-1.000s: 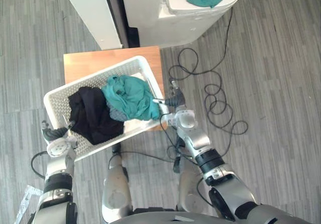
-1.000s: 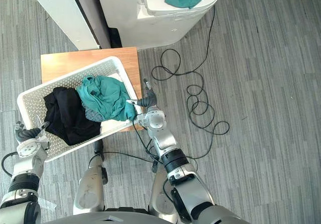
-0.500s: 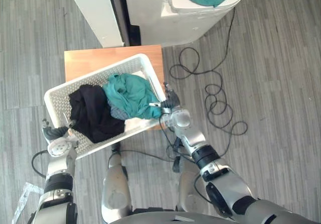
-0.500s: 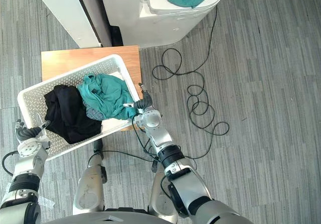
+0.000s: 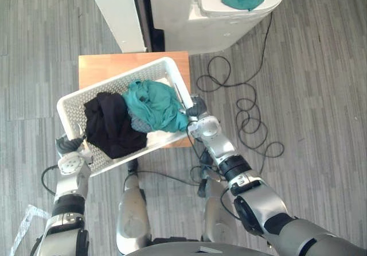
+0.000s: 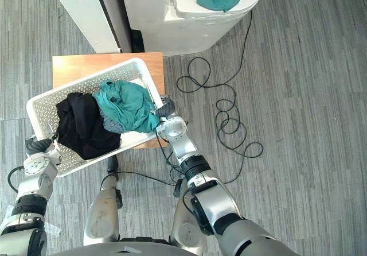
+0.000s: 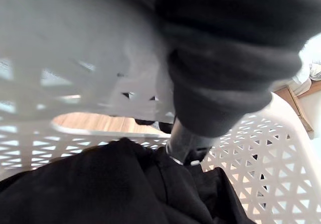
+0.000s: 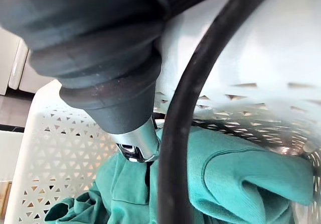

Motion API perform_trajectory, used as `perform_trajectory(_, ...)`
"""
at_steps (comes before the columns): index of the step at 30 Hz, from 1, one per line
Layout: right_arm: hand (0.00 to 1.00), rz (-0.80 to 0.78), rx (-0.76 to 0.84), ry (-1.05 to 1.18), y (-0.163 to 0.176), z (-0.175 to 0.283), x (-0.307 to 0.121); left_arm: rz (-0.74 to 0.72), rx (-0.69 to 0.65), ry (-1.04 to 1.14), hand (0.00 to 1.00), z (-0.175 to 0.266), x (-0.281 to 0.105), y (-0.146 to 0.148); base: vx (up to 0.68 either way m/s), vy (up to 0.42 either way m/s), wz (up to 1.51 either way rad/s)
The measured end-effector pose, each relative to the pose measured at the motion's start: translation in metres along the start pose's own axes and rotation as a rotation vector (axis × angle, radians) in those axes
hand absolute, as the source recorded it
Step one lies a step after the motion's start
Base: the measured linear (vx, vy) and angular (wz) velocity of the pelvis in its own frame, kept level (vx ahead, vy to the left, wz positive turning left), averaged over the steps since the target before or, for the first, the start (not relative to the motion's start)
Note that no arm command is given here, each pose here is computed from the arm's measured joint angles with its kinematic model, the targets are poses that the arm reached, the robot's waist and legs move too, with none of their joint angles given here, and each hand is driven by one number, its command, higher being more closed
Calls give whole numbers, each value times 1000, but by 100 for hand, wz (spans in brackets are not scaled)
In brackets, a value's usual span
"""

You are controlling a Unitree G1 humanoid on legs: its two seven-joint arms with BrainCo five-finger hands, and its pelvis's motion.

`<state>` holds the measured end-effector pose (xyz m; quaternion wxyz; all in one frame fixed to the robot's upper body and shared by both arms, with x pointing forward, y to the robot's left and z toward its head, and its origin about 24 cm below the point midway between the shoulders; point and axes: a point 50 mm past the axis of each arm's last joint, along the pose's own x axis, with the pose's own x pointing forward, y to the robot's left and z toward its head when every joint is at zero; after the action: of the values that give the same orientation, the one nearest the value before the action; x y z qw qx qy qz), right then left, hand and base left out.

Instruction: Pick up the laundry basket with both hands and put the clothes into the washing machine.

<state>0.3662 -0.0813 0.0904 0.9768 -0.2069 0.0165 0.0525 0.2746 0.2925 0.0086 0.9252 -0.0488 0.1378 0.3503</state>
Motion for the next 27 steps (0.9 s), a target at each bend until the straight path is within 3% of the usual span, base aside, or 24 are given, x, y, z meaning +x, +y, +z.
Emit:
perform_trajectory(5, 100, -9, -35, 19, -10, -5, 1, -54, 19, 12, 100, -4, -3, -8, 0, 0, 0)
perform_trajectory(14, 100, -63, 69, 32, -31, -29, -21, -150, -67, 83, 100, -22, -17, -18, 16, -5, 9)
perform_trajectory(21, 100, -86, 364, 172, -35, -88, -74, -247, -120, 194, 100, -59, -44, -6, 103, -1, 8)
perform_trajectory(27, 100, -236, 606, 166, -60, -109, -124, -337, -185, 180, 100, -62, -71, -11, 70, 11, 5)
